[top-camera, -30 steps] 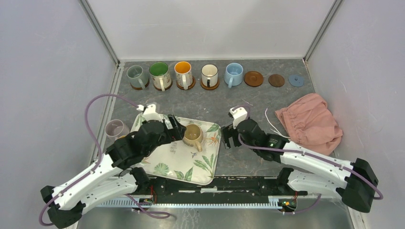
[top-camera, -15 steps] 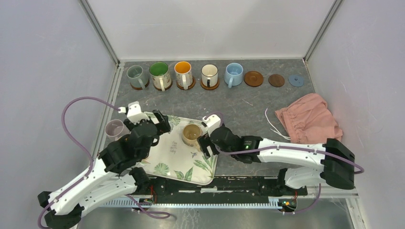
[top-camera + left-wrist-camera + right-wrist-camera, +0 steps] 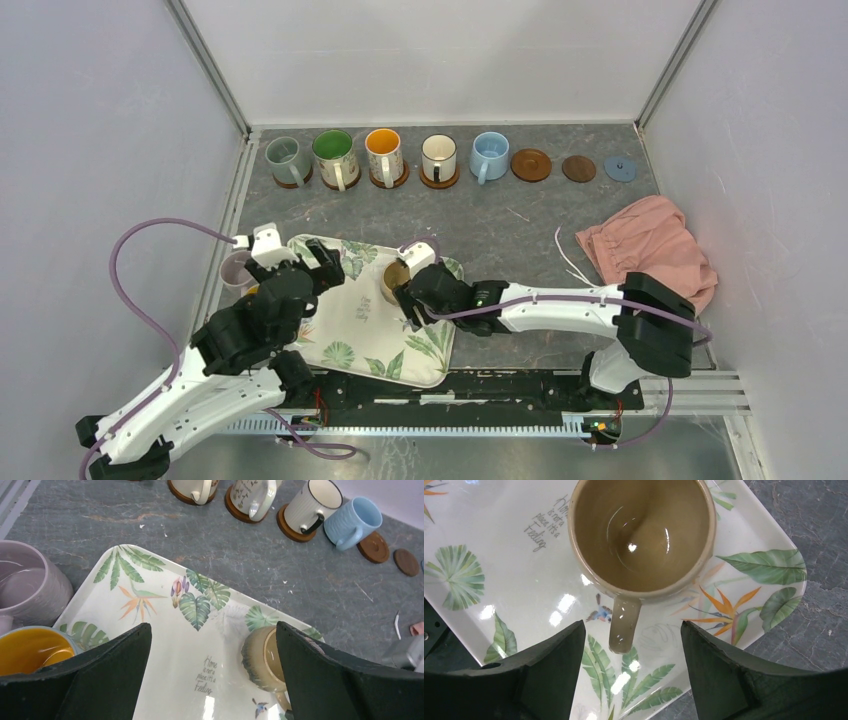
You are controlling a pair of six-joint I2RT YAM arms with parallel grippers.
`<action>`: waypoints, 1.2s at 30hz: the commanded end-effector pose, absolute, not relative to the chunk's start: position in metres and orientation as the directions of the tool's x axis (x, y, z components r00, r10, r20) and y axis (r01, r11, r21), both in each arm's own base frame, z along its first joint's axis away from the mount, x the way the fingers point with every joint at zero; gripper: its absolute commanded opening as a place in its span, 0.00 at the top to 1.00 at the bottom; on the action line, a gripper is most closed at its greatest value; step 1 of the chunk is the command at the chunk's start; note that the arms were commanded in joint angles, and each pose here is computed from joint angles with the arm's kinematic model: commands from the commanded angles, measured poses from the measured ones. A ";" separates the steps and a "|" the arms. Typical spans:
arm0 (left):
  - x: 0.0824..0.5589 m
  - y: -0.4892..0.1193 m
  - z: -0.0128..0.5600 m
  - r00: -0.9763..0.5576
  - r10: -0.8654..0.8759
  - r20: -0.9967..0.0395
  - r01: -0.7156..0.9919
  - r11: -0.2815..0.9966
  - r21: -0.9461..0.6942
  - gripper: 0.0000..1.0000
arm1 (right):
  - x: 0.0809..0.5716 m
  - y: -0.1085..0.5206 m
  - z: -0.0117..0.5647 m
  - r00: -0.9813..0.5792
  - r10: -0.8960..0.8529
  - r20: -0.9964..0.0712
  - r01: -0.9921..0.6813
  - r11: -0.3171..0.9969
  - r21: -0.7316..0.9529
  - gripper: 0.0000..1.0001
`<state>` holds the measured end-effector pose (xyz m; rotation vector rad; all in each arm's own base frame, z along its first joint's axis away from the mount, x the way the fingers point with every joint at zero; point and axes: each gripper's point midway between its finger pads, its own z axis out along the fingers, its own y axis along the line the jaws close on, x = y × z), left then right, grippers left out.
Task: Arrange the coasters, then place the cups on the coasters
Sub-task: Pick up the cup from the tray.
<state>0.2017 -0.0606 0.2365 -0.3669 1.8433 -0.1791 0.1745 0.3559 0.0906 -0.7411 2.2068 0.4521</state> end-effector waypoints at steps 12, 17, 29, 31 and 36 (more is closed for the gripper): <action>0.197 -0.092 0.237 -0.359 -0.202 -0.911 0.045 0.971 -0.233 0.00 | 0.182 0.388 0.085 -0.548 -0.375 -0.748 -0.648 0.756 0.095 0.40; 0.195 -0.083 0.242 -0.321 -0.243 -0.915 0.031 0.963 -0.267 0.00 | 0.181 0.389 0.078 -0.554 -0.384 -0.739 -0.646 0.758 0.091 0.45; 0.194 -0.079 0.245 -0.298 -0.265 -0.917 0.022 0.959 -0.284 0.00 | 0.185 0.388 0.077 -0.549 -0.390 -0.739 -0.639 0.766 0.071 0.68; 0.194 -0.079 0.244 -0.298 -0.264 -0.917 0.021 0.959 -0.283 0.00 | 0.186 0.387 0.080 -0.545 -0.392 -0.741 -0.637 0.768 0.063 0.77; 0.194 -0.078 0.245 -0.294 -0.266 -0.918 0.022 0.958 -0.285 0.00 | 0.191 0.383 0.093 -0.528 -0.372 -0.763 -0.625 0.779 0.052 1.00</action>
